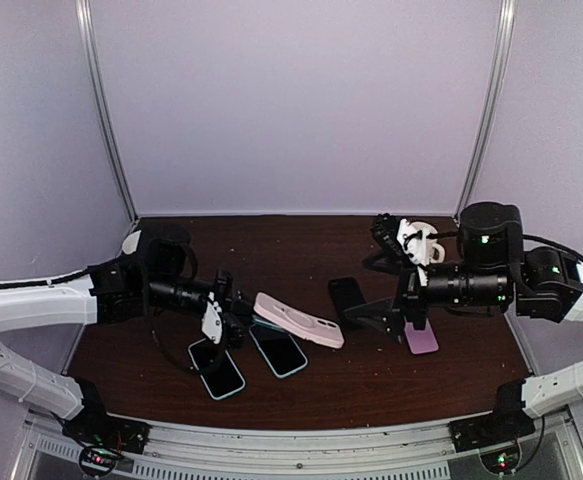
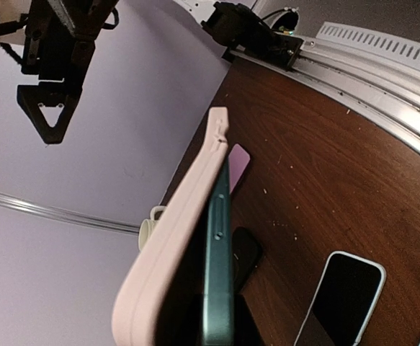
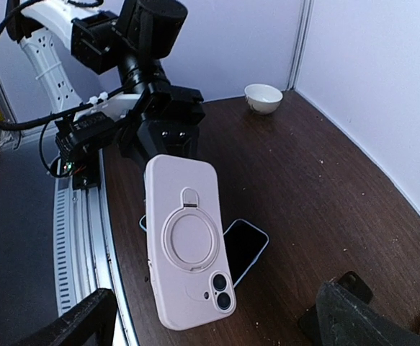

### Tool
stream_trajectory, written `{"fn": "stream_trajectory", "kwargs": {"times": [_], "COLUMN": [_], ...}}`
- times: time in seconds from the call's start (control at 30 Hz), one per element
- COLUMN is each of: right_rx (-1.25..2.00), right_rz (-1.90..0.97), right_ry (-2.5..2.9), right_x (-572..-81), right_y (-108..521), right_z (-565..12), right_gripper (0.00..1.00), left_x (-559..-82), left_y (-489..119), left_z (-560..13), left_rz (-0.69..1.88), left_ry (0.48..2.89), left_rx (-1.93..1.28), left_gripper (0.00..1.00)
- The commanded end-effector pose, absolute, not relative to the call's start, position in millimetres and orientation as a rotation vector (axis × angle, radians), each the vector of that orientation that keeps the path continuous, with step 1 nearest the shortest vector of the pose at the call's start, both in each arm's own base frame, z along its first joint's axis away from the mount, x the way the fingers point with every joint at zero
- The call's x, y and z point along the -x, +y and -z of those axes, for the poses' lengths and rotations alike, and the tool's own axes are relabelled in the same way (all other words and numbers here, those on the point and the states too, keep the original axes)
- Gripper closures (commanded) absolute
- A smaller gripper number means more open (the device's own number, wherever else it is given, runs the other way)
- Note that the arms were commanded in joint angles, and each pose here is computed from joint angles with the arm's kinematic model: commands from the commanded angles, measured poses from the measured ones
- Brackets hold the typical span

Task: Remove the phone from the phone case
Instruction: Remove the phone case from the phone.

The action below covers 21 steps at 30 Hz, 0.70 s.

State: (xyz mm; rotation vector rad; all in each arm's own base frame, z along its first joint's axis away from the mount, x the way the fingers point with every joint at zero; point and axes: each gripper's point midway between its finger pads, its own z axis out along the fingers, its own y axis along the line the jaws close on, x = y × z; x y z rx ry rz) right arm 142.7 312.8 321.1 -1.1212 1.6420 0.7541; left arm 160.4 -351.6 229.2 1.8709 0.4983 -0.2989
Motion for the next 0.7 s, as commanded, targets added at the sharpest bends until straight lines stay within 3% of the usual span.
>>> {"fn": "stream_trajectory", "kwargs": {"times": [0.0, 0.27, 0.67], "right_rx": [1.313, 1.476, 1.471], "right_rz": [-0.774, -0.857, -0.89], "right_ry": [1.661, 1.718, 1.812], "right_x": [-127.1, -115.0, -128.0], "right_y": [323.0, 349.5, 383.1], "right_z": [-304.7, -286.5, -261.1], "right_gripper": [0.0, 0.0, 0.0], "left_x": [-162.1, -155.1, -145.7], "left_y": [-363.7, -359.0, -353.1], "left_z": [-261.8, -241.2, -242.6], "left_rz": [0.186, 0.018, -0.118], "left_ry": [0.279, 0.128, 0.055], "left_rx": [-1.821, -1.856, -1.84], "left_gripper": [1.0, 1.0, 1.0]}}
